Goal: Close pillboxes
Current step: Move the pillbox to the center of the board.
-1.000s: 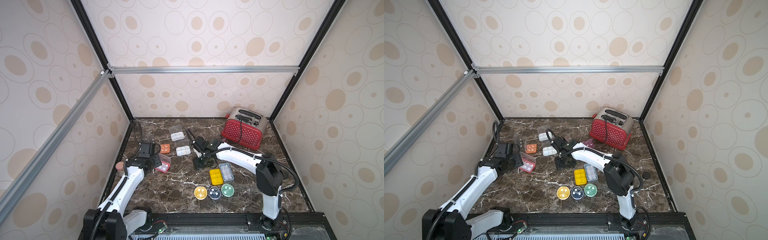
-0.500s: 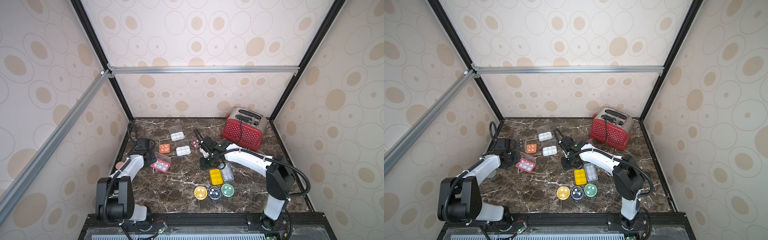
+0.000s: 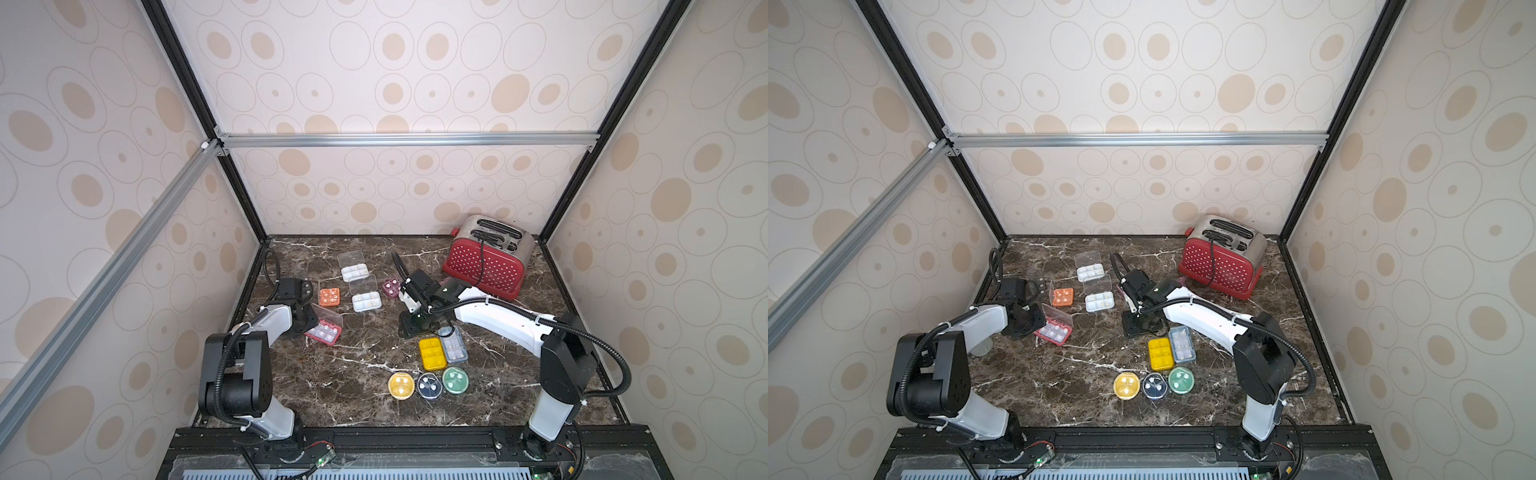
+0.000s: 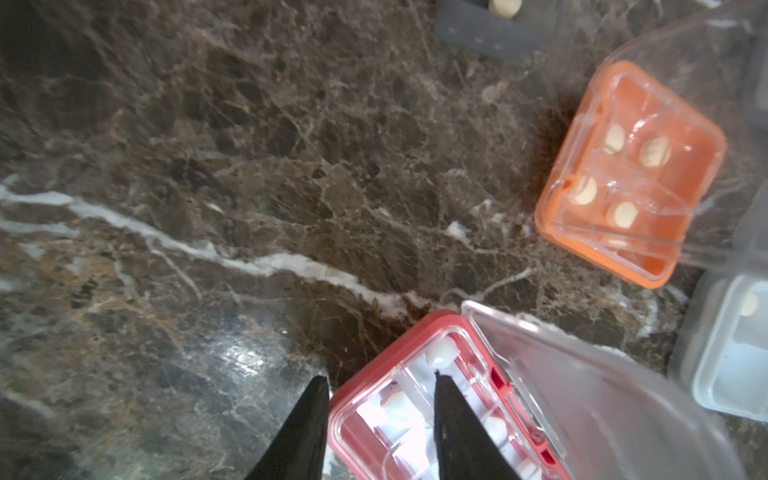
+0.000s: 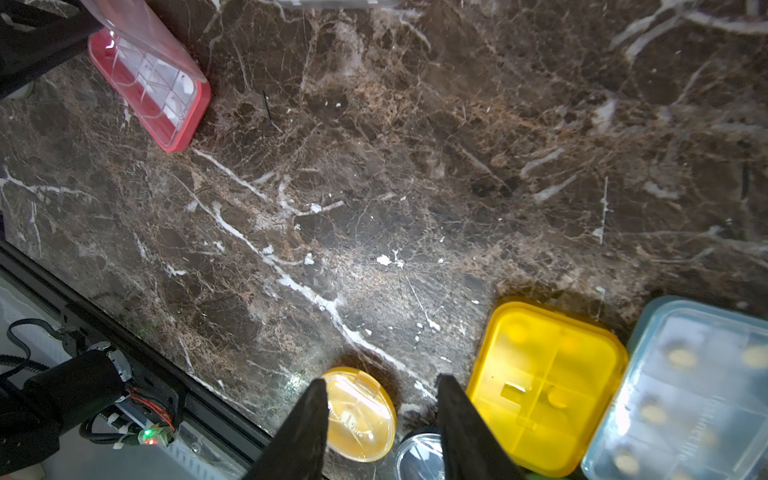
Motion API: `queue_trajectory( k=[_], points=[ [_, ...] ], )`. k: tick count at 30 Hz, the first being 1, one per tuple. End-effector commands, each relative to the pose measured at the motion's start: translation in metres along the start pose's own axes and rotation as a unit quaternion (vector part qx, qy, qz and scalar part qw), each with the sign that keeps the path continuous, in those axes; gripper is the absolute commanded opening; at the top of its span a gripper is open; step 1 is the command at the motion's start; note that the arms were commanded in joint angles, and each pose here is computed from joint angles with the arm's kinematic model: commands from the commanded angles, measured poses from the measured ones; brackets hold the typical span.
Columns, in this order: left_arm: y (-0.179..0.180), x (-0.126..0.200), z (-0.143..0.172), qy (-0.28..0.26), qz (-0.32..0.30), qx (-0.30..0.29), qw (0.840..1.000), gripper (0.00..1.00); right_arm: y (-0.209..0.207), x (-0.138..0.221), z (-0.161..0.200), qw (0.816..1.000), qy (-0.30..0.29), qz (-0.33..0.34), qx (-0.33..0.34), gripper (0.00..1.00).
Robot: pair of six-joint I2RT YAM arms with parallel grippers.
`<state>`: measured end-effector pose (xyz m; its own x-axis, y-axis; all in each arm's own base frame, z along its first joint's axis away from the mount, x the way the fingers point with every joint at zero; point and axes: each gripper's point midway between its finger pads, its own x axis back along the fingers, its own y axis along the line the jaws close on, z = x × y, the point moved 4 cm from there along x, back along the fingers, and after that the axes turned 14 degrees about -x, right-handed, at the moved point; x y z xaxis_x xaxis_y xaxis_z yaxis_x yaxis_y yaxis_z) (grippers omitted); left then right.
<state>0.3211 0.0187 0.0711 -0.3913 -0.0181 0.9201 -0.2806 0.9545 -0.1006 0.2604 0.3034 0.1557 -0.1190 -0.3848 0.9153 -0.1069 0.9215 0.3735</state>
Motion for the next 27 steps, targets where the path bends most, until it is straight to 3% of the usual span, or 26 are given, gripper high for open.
queue_trajectory(
  k=[1, 11, 27],
  points=[
    [-0.006, -0.001, 0.006, 0.004, 0.031, -0.008, 0.999, 0.41, 0.000, 0.005, 0.000, 1.000, -0.003, 0.000, -0.005, 0.46],
    [-0.024, -0.005, 0.046, 0.049, 0.062, -0.049, 0.996, 0.37, -0.007, 0.002, 0.001, 1.000, -0.005, 0.014, -0.009, 0.45],
    [-0.128, 0.008, 0.074, 0.047, 0.164, -0.119, 0.978, 0.42, -0.005, -0.003, -0.002, 1.000, -0.007, 0.011, 0.006, 0.45]
  ],
)
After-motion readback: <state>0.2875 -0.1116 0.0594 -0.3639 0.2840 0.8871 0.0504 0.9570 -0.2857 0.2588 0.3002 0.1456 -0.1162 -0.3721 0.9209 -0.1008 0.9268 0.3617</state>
